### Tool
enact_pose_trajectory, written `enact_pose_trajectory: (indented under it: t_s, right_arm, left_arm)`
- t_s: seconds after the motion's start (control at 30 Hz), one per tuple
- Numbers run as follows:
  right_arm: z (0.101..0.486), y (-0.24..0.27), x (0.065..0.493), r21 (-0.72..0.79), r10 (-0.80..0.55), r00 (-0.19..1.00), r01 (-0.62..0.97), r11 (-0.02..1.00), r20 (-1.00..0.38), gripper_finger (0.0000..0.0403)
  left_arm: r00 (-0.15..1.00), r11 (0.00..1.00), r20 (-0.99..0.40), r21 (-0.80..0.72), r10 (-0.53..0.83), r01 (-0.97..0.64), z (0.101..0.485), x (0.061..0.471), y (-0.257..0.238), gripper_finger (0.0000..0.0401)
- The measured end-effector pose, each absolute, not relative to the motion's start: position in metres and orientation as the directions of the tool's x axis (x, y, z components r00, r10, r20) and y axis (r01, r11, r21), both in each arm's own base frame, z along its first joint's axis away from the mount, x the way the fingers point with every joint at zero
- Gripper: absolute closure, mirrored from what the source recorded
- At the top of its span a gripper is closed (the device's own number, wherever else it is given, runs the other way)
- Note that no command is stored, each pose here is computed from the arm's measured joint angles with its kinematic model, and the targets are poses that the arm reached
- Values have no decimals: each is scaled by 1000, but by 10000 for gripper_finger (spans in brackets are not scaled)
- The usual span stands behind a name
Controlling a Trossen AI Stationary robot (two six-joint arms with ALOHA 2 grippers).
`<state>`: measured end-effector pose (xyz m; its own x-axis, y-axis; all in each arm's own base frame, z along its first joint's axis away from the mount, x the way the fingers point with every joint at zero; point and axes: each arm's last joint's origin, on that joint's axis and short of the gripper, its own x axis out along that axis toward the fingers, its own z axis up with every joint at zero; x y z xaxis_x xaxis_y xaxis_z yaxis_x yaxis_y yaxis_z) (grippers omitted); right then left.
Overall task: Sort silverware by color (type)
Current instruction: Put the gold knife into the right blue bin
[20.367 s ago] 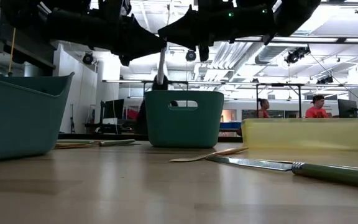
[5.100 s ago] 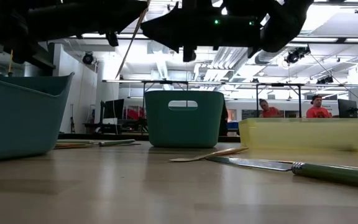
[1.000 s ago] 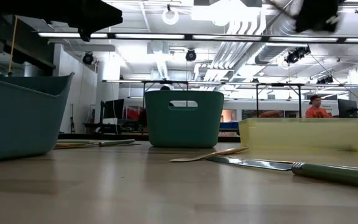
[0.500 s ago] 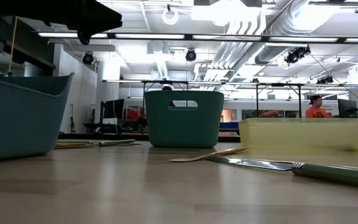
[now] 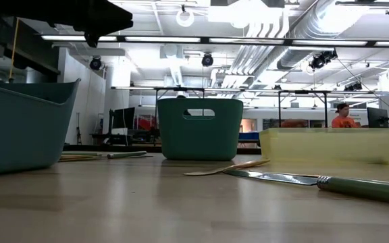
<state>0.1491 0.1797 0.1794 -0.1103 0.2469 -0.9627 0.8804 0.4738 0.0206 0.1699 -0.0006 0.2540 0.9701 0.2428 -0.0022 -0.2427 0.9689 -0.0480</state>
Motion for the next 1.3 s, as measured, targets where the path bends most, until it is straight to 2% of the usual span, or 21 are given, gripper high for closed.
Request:
enact_pose_trajectory:
  t_s: [0.33,0.63,0.8,0.93,1.0,1.07,1.17,1.23,1.3]
  right_arm:
    - [151,170,142,21,253,-101,899,438,-962,383]
    - [149,169,141,22,244,-96,898,440,-965,280]
    - [154,173,141,16,305,-162,861,509,-939,259]
    - [184,180,144,22,354,-211,833,553,-911,260]
    - [206,182,146,62,325,-159,816,574,-932,263]
    - [227,182,148,121,258,-47,793,597,-965,263]
    - [250,179,156,223,62,237,748,626,-970,264]
    - [260,176,162,265,-85,414,713,650,-906,264]
    - [265,170,171,285,-198,528,693,662,-826,264]
  left_arm:
    - [970,969,-7,-47,243,-243,254,170,-1,299]
    - [970,969,-7,-47,243,-243,254,170,-1,299]
    - [970,969,-7,-47,244,-244,254,170,-1,299]
    - [969,968,-7,-46,246,-246,254,170,0,299]
    - [969,968,-7,-46,248,-248,254,170,0,299]
    - [969,968,-7,-46,248,-248,254,170,0,299]
    - [969,968,-6,-47,248,-248,254,170,0,299]
    - [969,968,-6,-47,248,-248,254,170,0,299]
    - [969,968,-6,-47,248,-248,254,170,0,299]
